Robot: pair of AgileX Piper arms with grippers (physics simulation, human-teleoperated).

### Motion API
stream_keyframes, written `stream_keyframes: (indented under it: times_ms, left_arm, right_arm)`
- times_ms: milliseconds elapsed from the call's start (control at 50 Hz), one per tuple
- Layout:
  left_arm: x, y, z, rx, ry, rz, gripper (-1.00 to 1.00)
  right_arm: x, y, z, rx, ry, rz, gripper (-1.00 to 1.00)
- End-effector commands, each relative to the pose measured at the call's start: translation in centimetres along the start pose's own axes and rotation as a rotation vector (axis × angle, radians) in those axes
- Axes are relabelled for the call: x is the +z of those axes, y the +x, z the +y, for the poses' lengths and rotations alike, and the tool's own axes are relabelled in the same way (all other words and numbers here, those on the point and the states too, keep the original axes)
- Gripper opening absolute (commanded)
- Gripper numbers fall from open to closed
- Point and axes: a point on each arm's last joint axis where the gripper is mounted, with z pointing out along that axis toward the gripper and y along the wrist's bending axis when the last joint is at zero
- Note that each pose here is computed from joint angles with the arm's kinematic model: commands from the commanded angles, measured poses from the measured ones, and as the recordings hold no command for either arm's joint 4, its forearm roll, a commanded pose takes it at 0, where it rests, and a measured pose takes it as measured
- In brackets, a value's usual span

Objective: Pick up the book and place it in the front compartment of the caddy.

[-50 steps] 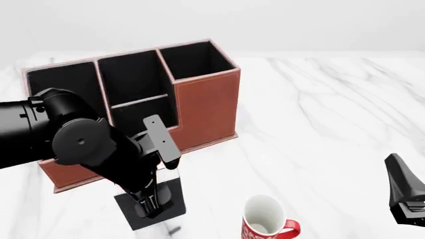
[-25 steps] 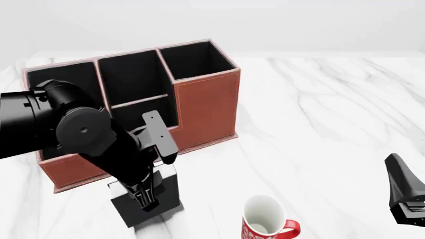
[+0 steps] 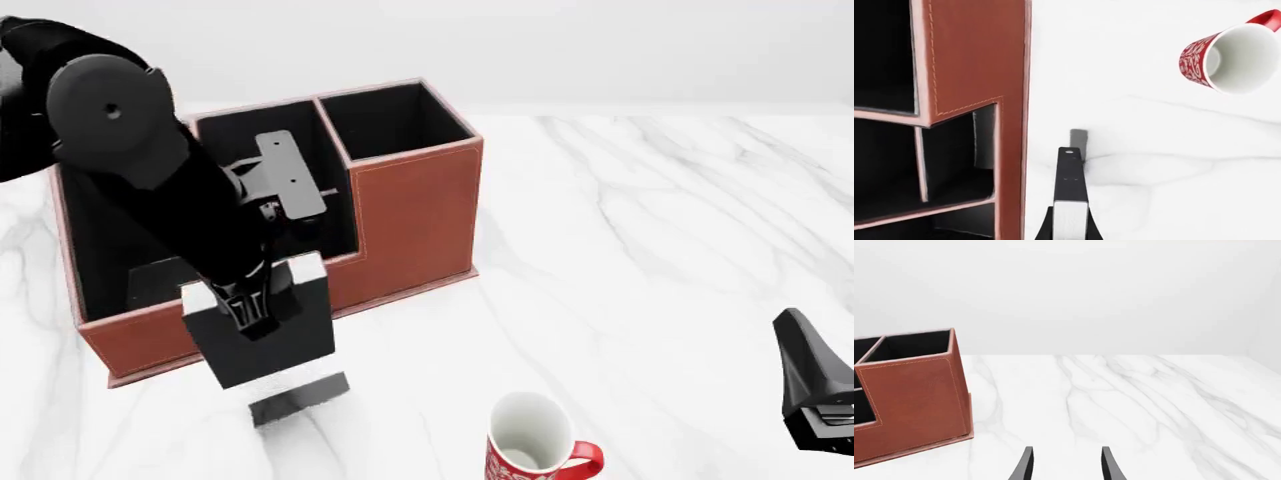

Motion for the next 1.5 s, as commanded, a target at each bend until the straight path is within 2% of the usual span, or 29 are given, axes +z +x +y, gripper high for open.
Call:
stream_keyframes:
  times_ms: [20, 320, 560, 700, 880, 900, 980, 1260, 1300, 1320, 1340, 1360, 1400, 1420, 1500]
  left_arm:
    - [-2.8, 0.0, 2.3, 0.046, -0.035, -0.007, -1.00]
    - [-4.1, 0.8, 5.0, 0.072, -0.096, -0.023, -1.00]
    - [-4.7, 0.1, 6.1, 0.082, -0.122, -0.043, -1.00]
    - [-5.1, 0.3, 7.5, 0.091, -0.148, -0.042, -1.00]
    - [-5.2, -0.9, 8.4, 0.094, -0.161, -0.060, -1.00]
    - [-5.4, -0.6, 9.0, 0.094, -0.174, -0.057, -1.00]
    - [-5.7, -1.7, 8.8, 0.091, -0.177, -0.081, -1.00]
    - [-6.5, -1.6, 10.3, 0.106, -0.216, -0.090, -1.00]
    - [-6.6, -1.1, 11.1, 0.112, -0.229, -0.080, -1.00]
    - [-6.5, -2.0, 10.7, 0.105, -0.222, -0.094, -1.00]
    - [-6.5, -1.9, 10.8, 0.103, -0.222, -0.093, -1.00]
    - [-6.7, -1.1, 11.5, 0.105, -0.237, -0.082, -1.00]
    - [-6.8, -2.0, 11.0, 0.103, -0.234, -0.101, -1.00]
    - [-7.0, -1.4, 11.7, 0.099, -0.248, -0.093, -1.00]
    - [-7.1, -2.0, 11.3, 0.108, -0.245, -0.106, -1.00]
  right_arm:
    - [0.0, 0.0, 0.0, 0.000, 0.000, 0.000, 1.00]
    - [0.0, 0.0, 0.0, 0.000, 0.000, 0.000, 1.00]
    - [0.0, 0.0, 0.0, 0.000, 0.000, 0.000, 1.00]
    - [0.0, 0.0, 0.0, 0.000, 0.000, 0.000, 1.00]
    - [0.0, 0.0, 0.0, 0.000, 0.000, 0.000, 1.00]
    - [0.0, 0.0, 0.0, 0.000, 0.000, 0.000, 1.00]
    - [0.0, 0.0, 0.0, 0.000, 0.000, 0.000, 1.00]
    - [0.0, 0.0, 0.0, 0.000, 0.000, 0.000, 1.00]
    - [0.0, 0.0, 0.0, 0.000, 0.000, 0.000, 1.00]
    - [0.0, 0.0, 0.0, 0.000, 0.000, 0.000, 1.00]
    - [0.0, 0.0, 0.0, 0.000, 0.000, 0.000, 1.00]
    - [0.0, 0.0, 0.0, 0.000, 0.000, 0.000, 1.00]
    - [0.0, 0.0, 0.0, 0.000, 0.000, 0.000, 1.00]
    - [0.0, 0.0, 0.0, 0.000, 0.000, 0.000, 1.00]
    - [0.0, 0.0, 0.0, -0.001, 0.000, 0.000, 1.00]
